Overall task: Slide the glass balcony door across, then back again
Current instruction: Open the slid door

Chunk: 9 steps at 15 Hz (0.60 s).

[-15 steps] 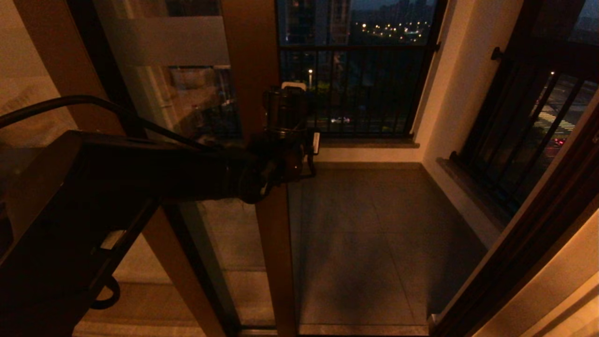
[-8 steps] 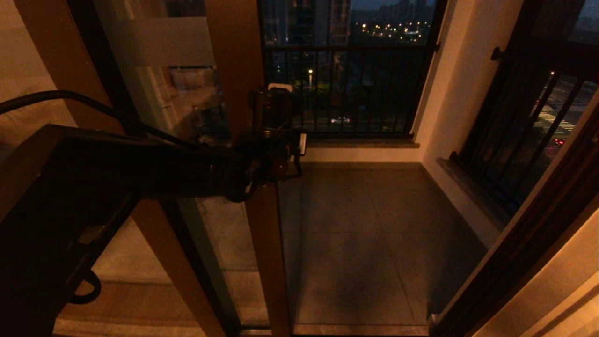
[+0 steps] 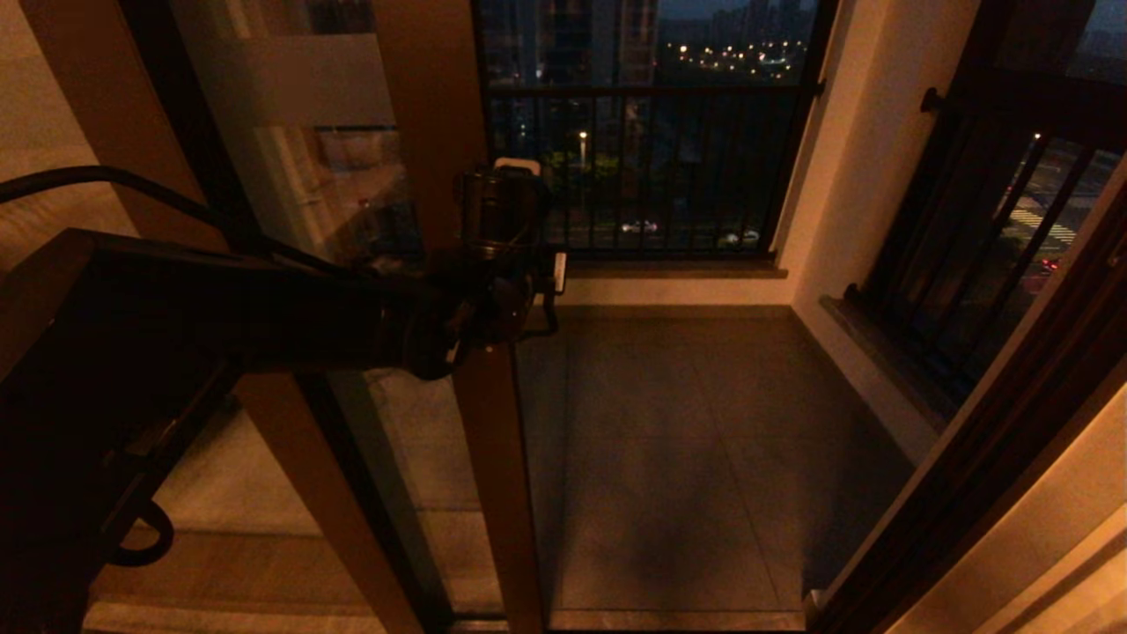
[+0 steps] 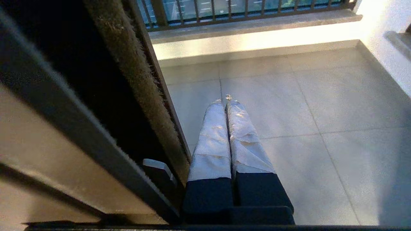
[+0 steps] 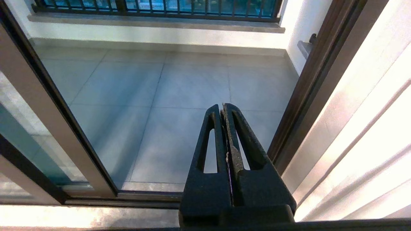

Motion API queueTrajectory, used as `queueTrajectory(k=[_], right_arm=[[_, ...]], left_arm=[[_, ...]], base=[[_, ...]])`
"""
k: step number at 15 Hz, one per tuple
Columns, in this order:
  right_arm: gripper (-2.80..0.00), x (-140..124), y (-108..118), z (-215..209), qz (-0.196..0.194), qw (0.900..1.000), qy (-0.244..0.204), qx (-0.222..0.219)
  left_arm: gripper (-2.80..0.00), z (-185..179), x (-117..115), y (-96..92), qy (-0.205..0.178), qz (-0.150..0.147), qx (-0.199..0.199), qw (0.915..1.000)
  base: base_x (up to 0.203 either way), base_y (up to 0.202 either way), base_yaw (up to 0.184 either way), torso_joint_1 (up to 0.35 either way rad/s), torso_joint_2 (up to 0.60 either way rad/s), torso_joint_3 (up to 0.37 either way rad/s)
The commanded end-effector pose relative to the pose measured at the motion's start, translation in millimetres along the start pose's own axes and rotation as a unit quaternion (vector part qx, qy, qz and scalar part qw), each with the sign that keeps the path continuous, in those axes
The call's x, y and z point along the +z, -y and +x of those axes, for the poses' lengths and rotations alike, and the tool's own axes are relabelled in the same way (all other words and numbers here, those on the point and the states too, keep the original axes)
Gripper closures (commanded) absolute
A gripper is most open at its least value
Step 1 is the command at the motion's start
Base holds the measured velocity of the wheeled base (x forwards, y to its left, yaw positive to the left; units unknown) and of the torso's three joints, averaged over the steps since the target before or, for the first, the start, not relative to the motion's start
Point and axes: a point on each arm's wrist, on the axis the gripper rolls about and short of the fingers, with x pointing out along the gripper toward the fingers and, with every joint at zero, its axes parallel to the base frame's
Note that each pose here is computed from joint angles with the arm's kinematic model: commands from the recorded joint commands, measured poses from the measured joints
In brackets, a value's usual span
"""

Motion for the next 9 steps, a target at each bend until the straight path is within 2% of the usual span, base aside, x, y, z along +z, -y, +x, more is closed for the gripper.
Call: queueTrajectory(k=[1,9], right_arm=[[0.00,-0.9,0.0,0.2,0.000,1.000,-0.001,0.001],[0.00,-0.9,-0.1,0.2,0.000,1.000,-0.001,0.000]], left_arm=[[0.00,2.4,0.7,-5.3,0.001,-0.001,0.012,0.9999],[0.00,7.1,1.4,-15.6,0.000,0.002,0.024,0.9997]], base=[[0.000,0.000,0.000,0.000,0.00,0.000],[0.000,0.000,0.000,0.000,0.00,0.000]])
